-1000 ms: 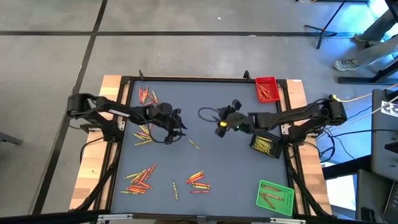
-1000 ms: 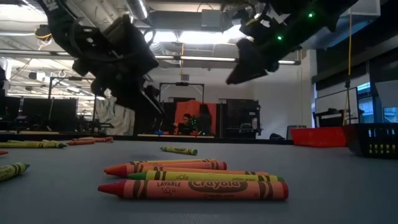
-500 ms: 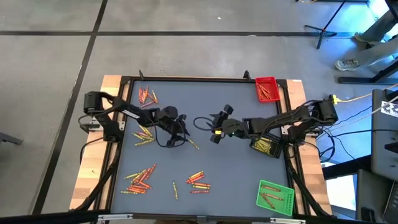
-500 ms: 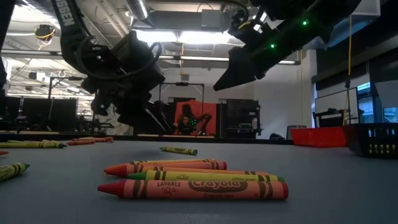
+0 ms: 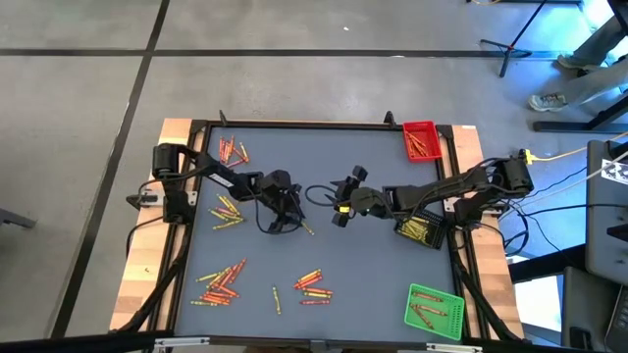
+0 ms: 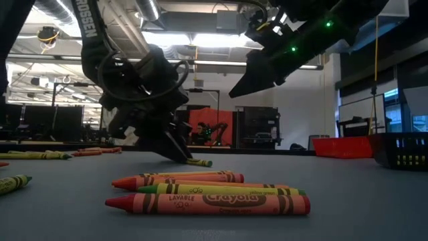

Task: Sort crayons
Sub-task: Put the green crayon into the black basket

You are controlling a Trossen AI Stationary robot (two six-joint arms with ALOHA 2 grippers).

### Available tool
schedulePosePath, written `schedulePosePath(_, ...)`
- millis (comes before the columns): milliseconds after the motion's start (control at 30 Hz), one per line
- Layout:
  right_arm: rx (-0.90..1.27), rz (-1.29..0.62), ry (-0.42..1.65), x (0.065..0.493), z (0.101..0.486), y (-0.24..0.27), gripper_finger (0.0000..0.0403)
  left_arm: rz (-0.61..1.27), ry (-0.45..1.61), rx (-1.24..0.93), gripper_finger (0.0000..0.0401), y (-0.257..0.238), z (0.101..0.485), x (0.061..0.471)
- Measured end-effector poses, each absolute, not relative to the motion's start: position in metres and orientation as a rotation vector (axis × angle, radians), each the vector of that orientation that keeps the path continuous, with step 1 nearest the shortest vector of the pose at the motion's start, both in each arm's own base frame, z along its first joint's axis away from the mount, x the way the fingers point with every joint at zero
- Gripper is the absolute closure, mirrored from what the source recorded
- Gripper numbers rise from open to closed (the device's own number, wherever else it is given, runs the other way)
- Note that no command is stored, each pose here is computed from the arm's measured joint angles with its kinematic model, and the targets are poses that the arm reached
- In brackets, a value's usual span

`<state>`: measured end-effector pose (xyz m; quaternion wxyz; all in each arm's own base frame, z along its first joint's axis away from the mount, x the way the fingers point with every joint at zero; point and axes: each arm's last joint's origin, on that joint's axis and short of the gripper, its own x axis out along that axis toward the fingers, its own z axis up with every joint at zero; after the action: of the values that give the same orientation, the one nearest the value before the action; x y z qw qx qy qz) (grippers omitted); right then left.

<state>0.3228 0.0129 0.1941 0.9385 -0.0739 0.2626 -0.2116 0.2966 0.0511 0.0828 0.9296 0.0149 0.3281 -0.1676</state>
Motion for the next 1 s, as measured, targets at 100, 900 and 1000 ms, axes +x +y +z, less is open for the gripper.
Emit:
schedulePosePath(100, -0.149, -0.424, 0.537, 0.323, 0.194, 0.013, 0.0217, -0.339, 0.68, 0.031, 0.0313, 0.052, 0.082, 0.296)
schedulePosePath(900, -0.101, -0.08, 0.515, 0.328, 0.194, 0.023, 0.0163, -0.097, 0.622, 0.202, 0.0393, 0.032, 0.14, 0.291)
schedulePosePath(1000, -0.112, -0.064, 0.537, 0.33, 0.188, 0.023, 0.0129, -0.061, 0.605, 0.231, 0.0391, 0.027, 0.147, 0.291)
